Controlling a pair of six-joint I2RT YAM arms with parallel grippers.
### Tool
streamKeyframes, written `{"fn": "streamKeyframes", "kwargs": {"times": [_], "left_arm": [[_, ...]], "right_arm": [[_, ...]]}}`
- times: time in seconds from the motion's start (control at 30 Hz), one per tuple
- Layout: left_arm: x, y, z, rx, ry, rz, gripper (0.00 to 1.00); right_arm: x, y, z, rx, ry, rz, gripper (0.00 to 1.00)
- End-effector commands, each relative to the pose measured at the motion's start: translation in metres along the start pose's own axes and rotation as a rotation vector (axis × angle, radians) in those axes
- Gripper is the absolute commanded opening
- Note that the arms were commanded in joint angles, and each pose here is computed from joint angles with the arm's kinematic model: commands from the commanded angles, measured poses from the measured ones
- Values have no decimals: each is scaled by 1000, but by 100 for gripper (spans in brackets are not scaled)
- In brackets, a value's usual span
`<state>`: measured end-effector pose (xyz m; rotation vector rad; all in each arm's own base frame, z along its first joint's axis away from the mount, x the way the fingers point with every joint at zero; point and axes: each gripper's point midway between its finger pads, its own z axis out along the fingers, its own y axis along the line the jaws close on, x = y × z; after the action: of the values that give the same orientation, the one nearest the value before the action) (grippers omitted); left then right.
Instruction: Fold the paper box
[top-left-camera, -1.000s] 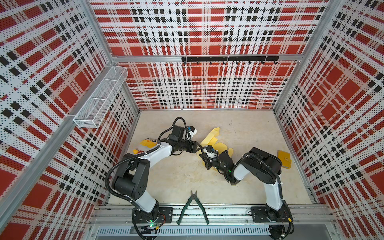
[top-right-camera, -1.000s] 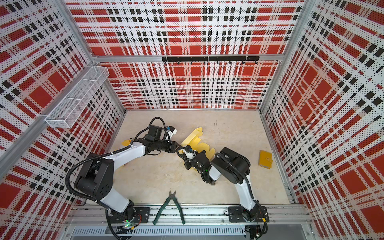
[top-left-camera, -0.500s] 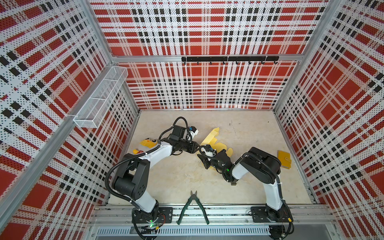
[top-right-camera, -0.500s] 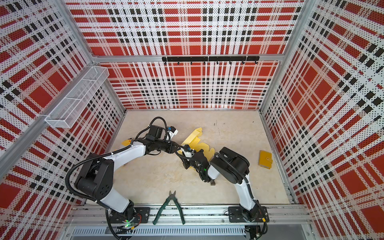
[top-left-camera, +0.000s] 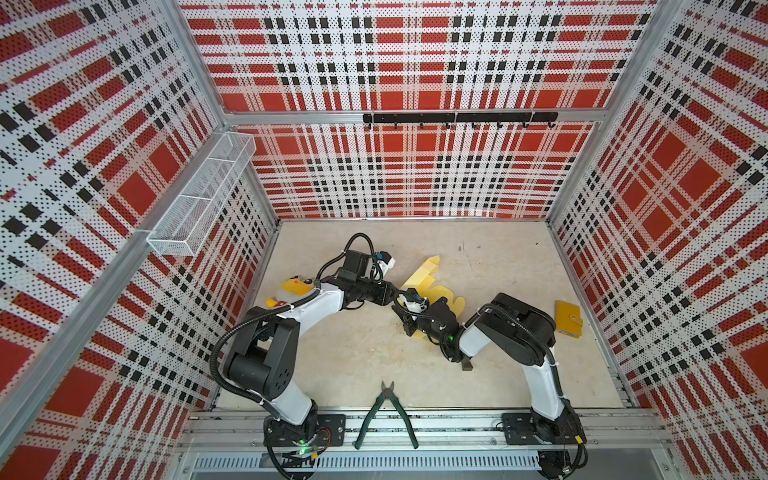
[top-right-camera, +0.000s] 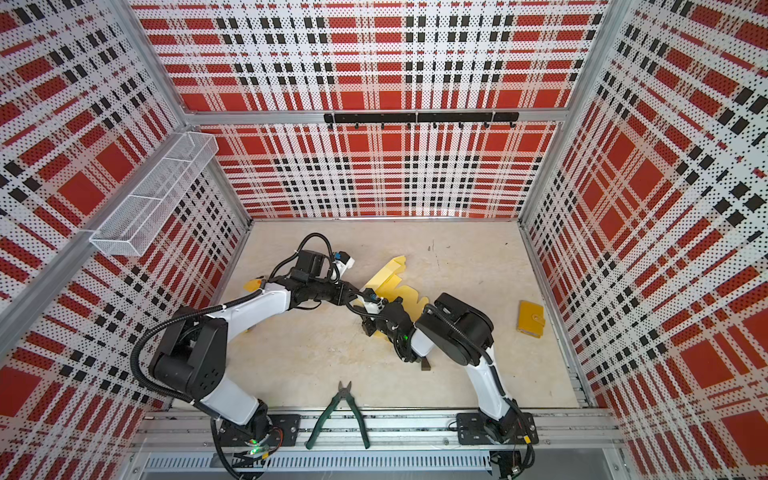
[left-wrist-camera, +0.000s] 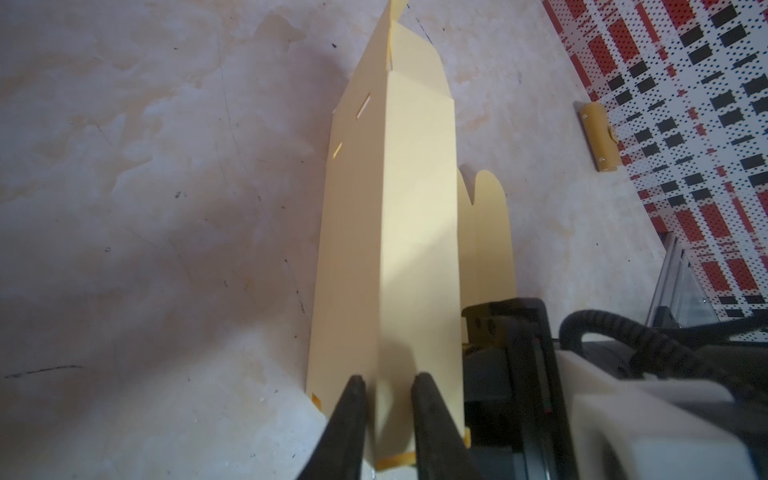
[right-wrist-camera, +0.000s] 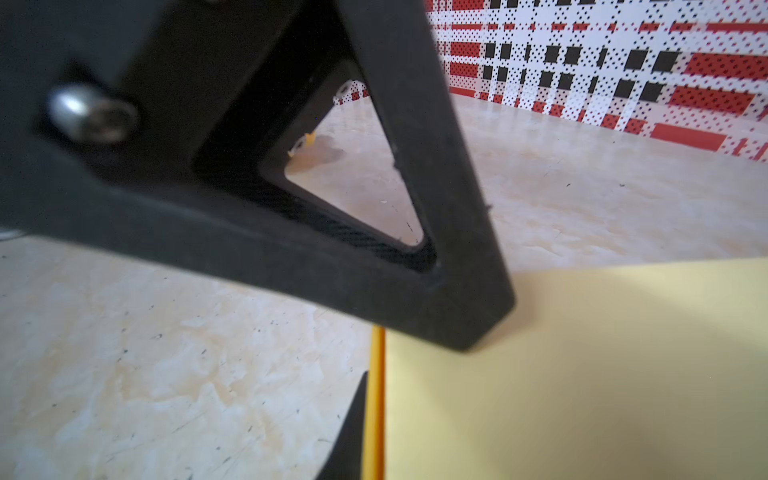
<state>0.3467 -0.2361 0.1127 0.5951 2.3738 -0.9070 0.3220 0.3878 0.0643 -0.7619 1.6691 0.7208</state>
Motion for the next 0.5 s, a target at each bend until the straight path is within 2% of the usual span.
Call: {"fn": "streamKeyframes", "kwargs": {"times": [0.0, 0.17, 0.3, 0.47], "left_arm": [[20, 8, 5, -25, 52, -39, 24], [17, 7, 2, -25, 38, -31, 24], [15, 5, 0, -24, 30, -26, 24], [14, 5, -2, -25, 21, -23, 24]], "right_arm": [[11, 10, 0, -28, 14, 16, 27], [22, 9, -4, -22, 50, 16, 27], [30, 5, -5, 0, 79, 26, 20], [34, 4, -2, 2, 106, 37, 0]]}}
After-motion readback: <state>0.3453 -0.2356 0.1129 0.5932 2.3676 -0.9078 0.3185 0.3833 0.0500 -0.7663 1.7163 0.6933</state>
